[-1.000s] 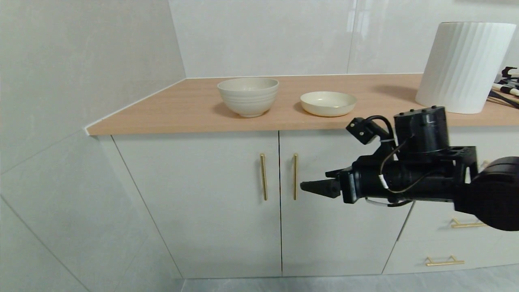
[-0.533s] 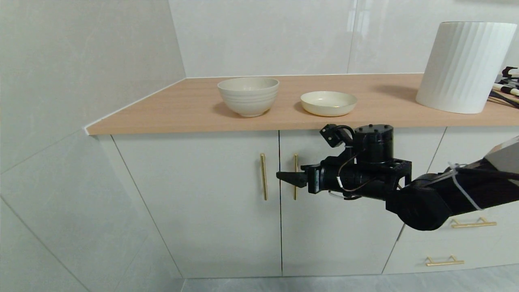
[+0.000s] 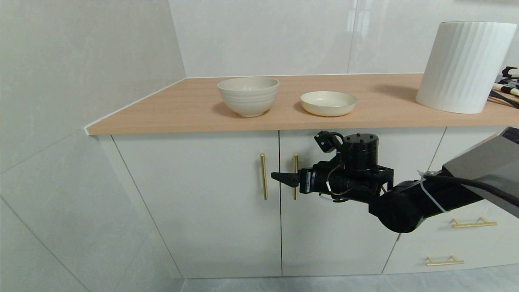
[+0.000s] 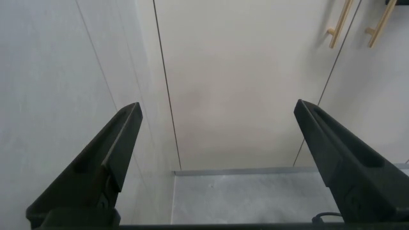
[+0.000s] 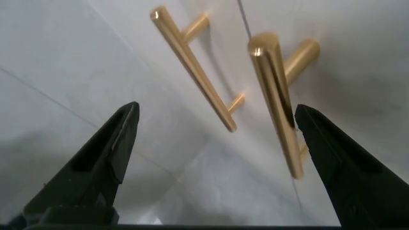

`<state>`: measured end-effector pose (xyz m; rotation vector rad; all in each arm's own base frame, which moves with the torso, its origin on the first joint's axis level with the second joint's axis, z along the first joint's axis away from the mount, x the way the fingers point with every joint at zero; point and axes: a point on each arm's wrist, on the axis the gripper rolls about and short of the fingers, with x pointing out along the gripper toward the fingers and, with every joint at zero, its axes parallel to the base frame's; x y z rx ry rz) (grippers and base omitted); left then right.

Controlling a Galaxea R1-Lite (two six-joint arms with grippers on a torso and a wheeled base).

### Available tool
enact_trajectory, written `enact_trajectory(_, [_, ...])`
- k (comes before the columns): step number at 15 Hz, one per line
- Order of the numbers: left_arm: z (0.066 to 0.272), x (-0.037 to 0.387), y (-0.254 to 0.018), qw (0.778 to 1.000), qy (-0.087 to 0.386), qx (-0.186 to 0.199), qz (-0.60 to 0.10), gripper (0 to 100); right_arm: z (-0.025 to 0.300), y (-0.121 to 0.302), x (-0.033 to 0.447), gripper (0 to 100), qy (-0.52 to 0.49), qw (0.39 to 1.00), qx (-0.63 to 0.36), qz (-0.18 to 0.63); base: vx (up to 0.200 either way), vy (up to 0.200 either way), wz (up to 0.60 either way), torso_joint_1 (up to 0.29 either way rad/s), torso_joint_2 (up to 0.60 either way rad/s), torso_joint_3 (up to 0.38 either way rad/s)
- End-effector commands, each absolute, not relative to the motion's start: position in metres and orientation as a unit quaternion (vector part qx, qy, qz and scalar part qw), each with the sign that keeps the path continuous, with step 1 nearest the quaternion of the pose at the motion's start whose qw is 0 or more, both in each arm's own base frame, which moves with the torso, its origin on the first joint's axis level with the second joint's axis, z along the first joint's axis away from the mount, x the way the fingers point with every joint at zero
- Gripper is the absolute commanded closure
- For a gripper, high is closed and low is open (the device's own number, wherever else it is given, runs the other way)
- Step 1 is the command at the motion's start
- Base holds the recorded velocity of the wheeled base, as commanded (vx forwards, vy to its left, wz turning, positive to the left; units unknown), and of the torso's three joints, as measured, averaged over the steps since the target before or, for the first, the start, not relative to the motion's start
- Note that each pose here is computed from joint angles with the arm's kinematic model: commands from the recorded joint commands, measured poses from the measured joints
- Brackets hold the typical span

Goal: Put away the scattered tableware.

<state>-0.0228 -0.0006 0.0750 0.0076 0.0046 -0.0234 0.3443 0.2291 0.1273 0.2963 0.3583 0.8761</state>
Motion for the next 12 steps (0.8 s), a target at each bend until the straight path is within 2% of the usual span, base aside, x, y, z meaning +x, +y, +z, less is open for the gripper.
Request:
enact_trajectory(1, [0.075,-0.023,-0.001,1.0,0.002,0.004,-0.012,0,0.125,0.23,0.344,0,0.176,0.878,0.147,0.421,0.0,0.0,0.0,0.0,0.0,0.0])
enact_trajectory(4, [0.075,-0.023,-0.001,1.0,0.002,0.004,-0.012,0,0.127,0.23,0.341,0,0.182,0.873,0.16,0.422,0.0,0.0,0.0,0.0,0.0,0.0])
enact_trajectory(8, [0.075,-0.023,-0.001,1.0,0.002,0.004,-0.012,0,0.128,0.226,0.323,0,0.191,0.84,0.164,0.48,0.0,0.0,0.0,0.0,0.0,0.0])
enact_trajectory(12, [0.075,-0.023,-0.001,1.0,0.002,0.004,-0.012,0,0.122,0.224,0.313,0,0.209,0.83,0.162,0.492,0.0,0.0,0.0,0.0,0.0,0.0])
